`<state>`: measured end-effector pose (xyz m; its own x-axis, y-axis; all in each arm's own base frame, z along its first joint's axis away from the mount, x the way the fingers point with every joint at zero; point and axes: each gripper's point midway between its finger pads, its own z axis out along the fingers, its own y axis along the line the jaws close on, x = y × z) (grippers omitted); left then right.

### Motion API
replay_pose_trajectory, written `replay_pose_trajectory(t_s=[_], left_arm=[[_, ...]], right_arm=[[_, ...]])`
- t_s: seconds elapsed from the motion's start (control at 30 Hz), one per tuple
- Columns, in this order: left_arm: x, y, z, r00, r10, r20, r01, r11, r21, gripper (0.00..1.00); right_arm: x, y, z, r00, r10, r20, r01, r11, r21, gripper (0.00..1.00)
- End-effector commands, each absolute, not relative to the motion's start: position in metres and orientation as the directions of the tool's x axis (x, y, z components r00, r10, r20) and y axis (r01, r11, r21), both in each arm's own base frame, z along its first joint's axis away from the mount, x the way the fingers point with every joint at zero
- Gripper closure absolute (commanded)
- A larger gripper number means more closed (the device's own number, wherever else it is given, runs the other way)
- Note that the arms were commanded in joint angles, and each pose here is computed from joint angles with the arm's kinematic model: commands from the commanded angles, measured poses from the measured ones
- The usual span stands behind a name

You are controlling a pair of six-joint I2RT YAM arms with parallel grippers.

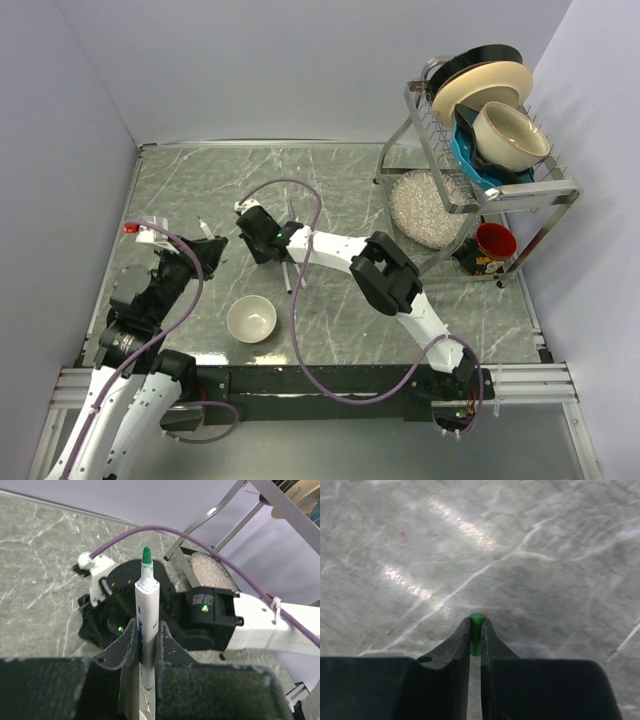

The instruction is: Insert the pens into the pen caps

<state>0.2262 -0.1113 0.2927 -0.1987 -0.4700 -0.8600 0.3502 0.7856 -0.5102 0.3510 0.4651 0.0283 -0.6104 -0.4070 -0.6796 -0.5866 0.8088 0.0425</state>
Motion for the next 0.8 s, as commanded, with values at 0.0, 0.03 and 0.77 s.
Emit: replay_pose_trajectory(t_s=[0.0,0.03,0.77], left_arm=[[0.226,-0.118,0.304,-0.192,-0.474,-0.859,0.39,0.767,-0.51,0.99],[0.226,-0.12,0.303,-0.203,-0.471,-0.859,0.399,0.761,-0.512,0.99],[0.225,-0.142,0.293,-0.287,-0.357,-0.889,0.499,0.736,-0.457,0.99]], right_arm=[[0.363,0.465,0.078,-0.588,-0.329,-0.739,-0.574,0.813,0.095,1.0],[0.364,0.465,0.081,-0.589,-0.323,-0.74,-0.574,0.812,0.102,1.0],[0.324,0.278,0.074,-0.724,-0.152,-0.672,-0.215,0.977,0.01,1.0]])
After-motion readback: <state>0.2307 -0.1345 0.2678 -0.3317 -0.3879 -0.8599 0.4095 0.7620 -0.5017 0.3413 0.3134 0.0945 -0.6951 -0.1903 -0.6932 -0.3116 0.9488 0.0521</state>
